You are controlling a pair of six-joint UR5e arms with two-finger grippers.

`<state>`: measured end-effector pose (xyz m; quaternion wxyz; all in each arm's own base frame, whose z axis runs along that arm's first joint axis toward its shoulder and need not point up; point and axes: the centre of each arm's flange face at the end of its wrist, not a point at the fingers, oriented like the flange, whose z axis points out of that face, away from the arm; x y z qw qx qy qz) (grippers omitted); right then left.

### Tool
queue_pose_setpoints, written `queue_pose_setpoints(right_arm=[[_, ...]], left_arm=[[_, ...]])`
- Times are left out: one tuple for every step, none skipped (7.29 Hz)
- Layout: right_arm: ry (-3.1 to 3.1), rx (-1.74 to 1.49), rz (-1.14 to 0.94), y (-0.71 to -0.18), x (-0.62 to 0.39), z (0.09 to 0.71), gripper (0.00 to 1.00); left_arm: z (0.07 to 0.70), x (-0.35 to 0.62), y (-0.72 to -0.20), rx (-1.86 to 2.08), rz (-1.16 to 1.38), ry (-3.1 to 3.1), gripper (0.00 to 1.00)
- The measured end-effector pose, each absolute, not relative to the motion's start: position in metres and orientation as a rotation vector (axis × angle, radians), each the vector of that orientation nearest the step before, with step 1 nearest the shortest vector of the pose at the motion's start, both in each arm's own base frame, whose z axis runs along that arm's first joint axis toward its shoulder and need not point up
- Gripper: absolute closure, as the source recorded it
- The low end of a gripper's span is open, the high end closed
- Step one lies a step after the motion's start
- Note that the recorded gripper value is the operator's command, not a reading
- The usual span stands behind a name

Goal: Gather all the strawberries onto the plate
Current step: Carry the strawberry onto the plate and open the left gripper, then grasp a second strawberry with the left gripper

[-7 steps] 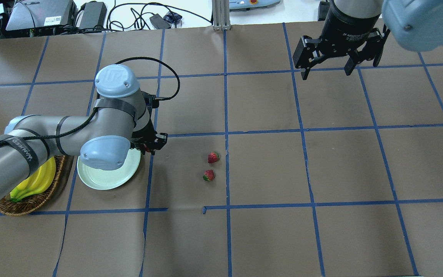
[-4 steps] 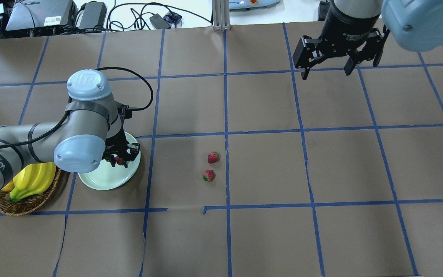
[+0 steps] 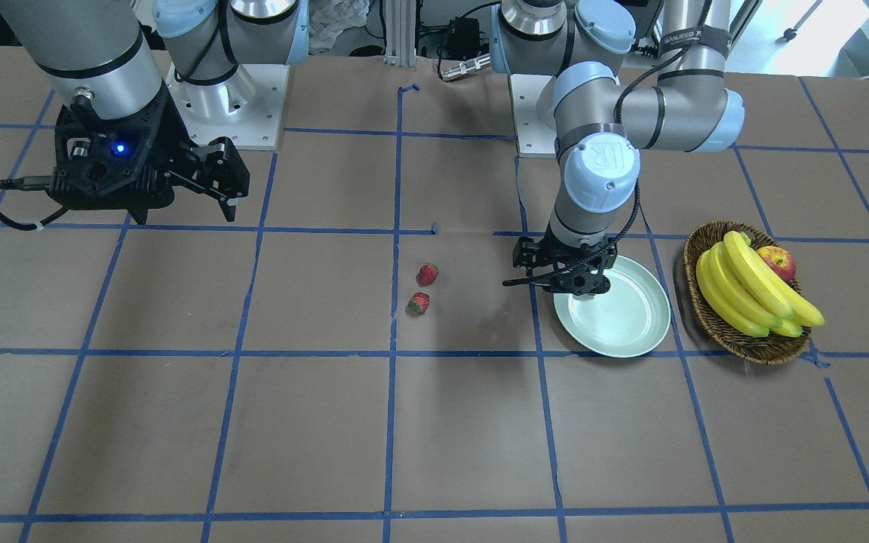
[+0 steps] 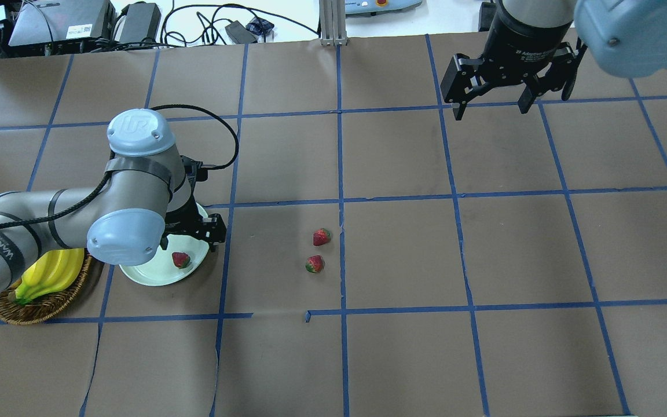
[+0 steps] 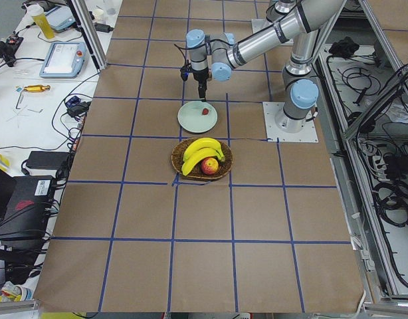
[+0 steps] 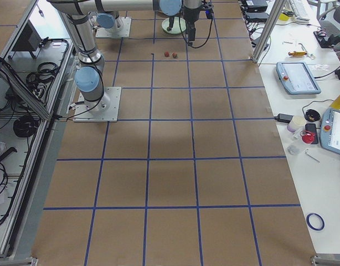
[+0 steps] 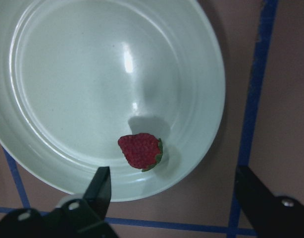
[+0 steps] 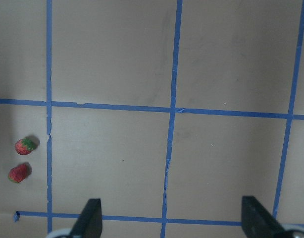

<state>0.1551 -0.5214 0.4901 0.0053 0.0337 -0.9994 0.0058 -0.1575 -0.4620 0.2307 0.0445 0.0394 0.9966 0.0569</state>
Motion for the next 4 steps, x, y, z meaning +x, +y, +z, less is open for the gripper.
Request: queue_pose_setpoints(right_arm=[[-3.129, 0.105, 0.018, -0.521, 0.155, 0.490, 0.00], [-3.129, 0.105, 0.018, -0.521, 0.155, 0.490, 0.00], [-3.129, 0.106, 0.018, -0.521, 0.155, 0.491, 0.00], [-3.129, 0.106, 0.018, -0.521, 0.155, 0.490, 0.00]], left_arm=[[0.233, -0.198, -0.459, 0.179, 0.104, 3.086, 0.03], [0.231, -0.230, -0.454, 0.214, 0.049, 3.127, 0.05], [0.225, -0.252, -0.451, 0.219, 0.012, 3.152, 0.08], [0.215, -0.269, -0.447, 0.228, -0.004, 3.161, 0.10]])
